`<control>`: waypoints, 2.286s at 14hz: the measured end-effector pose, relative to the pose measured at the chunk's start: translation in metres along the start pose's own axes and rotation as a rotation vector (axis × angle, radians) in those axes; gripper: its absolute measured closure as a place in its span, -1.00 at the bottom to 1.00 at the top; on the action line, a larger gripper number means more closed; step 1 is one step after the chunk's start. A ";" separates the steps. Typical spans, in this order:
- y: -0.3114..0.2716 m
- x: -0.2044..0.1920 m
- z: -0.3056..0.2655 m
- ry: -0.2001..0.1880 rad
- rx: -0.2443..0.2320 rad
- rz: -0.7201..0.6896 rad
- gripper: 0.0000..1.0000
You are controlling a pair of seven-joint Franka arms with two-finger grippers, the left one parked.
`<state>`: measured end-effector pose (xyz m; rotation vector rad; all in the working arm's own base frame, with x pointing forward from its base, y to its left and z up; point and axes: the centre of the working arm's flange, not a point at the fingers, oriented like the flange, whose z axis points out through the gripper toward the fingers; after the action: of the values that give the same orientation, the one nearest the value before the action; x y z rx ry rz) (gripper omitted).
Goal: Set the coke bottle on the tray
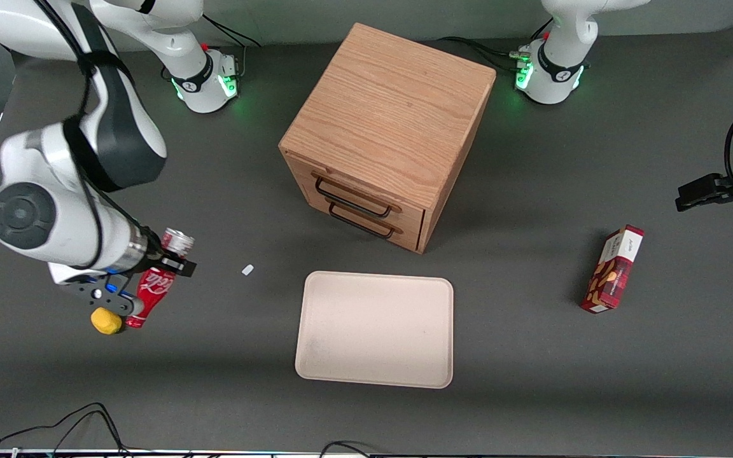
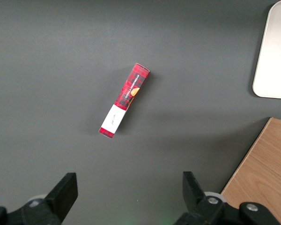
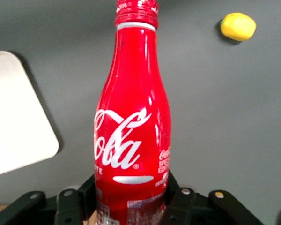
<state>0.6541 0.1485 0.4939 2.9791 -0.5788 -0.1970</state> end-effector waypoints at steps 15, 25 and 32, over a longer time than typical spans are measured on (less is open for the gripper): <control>-0.197 0.006 0.144 0.057 0.143 -0.204 -0.04; -0.249 -0.002 0.267 0.078 0.171 -0.252 -0.04; -0.250 -0.001 0.278 0.089 0.162 -0.253 -0.56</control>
<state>0.7044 0.3594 0.1891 3.1917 -0.2158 -0.0367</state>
